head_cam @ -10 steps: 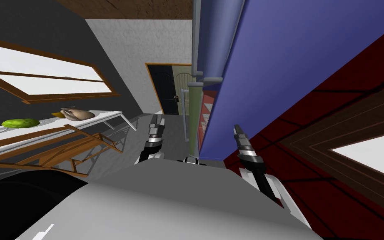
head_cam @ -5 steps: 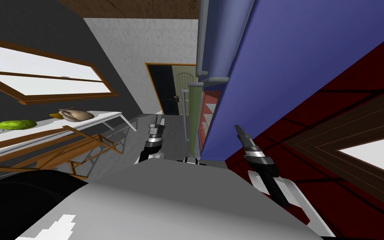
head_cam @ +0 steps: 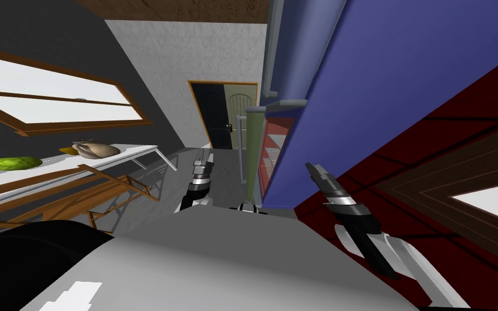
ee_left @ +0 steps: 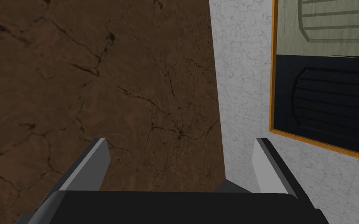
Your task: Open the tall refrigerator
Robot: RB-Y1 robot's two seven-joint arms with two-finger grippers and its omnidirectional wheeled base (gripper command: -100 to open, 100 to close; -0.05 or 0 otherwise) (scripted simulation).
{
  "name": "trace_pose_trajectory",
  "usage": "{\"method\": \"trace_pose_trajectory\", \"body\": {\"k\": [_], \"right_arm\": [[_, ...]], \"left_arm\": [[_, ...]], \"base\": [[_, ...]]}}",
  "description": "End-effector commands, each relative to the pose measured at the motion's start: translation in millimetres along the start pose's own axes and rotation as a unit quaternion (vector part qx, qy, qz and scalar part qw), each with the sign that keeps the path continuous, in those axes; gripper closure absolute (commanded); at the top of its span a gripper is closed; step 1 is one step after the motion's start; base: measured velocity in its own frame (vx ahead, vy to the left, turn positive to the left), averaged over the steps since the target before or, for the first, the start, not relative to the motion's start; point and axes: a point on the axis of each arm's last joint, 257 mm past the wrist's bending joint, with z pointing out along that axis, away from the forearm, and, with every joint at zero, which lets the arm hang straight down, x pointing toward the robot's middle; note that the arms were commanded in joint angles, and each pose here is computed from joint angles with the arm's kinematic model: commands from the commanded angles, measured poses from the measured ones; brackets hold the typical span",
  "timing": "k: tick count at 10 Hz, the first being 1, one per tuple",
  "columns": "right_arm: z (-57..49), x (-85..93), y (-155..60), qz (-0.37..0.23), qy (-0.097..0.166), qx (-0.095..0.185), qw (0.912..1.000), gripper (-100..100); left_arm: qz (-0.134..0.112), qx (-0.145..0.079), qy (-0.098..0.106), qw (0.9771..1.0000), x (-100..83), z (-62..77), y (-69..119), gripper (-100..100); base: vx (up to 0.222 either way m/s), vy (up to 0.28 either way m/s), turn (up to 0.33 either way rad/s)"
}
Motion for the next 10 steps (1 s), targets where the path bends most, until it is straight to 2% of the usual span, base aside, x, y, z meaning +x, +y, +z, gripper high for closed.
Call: {"method": "trace_pose_trajectory", "body": {"k": [1, 2, 3, 4, 5, 6, 7, 8, 9, 10], "right_arm": [[-0.6, -4.7, -2.5, -0.064, 0.020, -0.005, 0.9977, -100], [-1.0, -12.8, -3.8, -0.105, 0.030, -0.009, 0.9940, -100], [-1.2, -10.1, -4.6, -0.117, 0.036, -0.009, 0.9925, -100], [-1.4, -18.2, -5.8, -0.156, 0.046, -0.014, 0.9866, -100], [-1.6, -15.5, -6.8, -0.168, 0.051, -0.013, 0.9843, -100], [-1.5, -23.7, -7.9, -0.207, 0.061, -0.019, 0.9763, -100], [-1.8, -21.1, -9.2, -0.219, 0.066, -0.018, 0.9734, -100], [-1.3, -29.1, -10.4, -0.257, 0.075, -0.023, 0.9633, -100], [-1.7, -26.9, -11.9, -0.268, 0.080, -0.022, 0.9600, -100], [-1.0, -34.7, -13.4, -0.305, 0.089, -0.027, 0.9478, -100]], "left_arm": [[0.000, 0.000, 0.000, 1.0000, 0.0, 0.0, 0.0, 0], [0.000, 0.000, 0.000, 1.0000, 0.0, 0.0, 0.0, 0], [0.000, 0.000, 0.000, 1.0000, 0.0, 0.0, 0.0, 0], [0.000, 0.000, 0.000, 1.0000, 0.0, 0.0, 0.0, 0], [0.000, 0.000, 0.000, 1.0000, 0.0, 0.0, 0.0, 0], [0.000, 0.000, 0.000, 1.0000, 0.0, 0.0, 0.0, 0], [0.000, 0.000, 0.000, 1.0000, 0.0, 0.0, 0.0, 0], [0.000, 0.000, 0.000, 1.0000, 0.0, 0.0, 0.0, 0], [0.000, 0.000, 0.000, 1.0000, 0.0, 0.0, 0.0, 0], [0.000, 0.000, 0.000, 1.0000, 0.0, 0.0, 0.0, 0]], "base": [[0.014, 0.075, -0.011], [-0.004, 0.082, -0.014], [0.001, 0.074, -0.013], [0.006, 0.096, -0.010], [0.013, 0.078, -0.009], [0.034, 0.092, -0.004], [0.026, 0.074, -0.005], [0.012, 0.069, 0.002], [0.007, 0.065, -0.001], [0.006, 0.093, 0.010]]}}
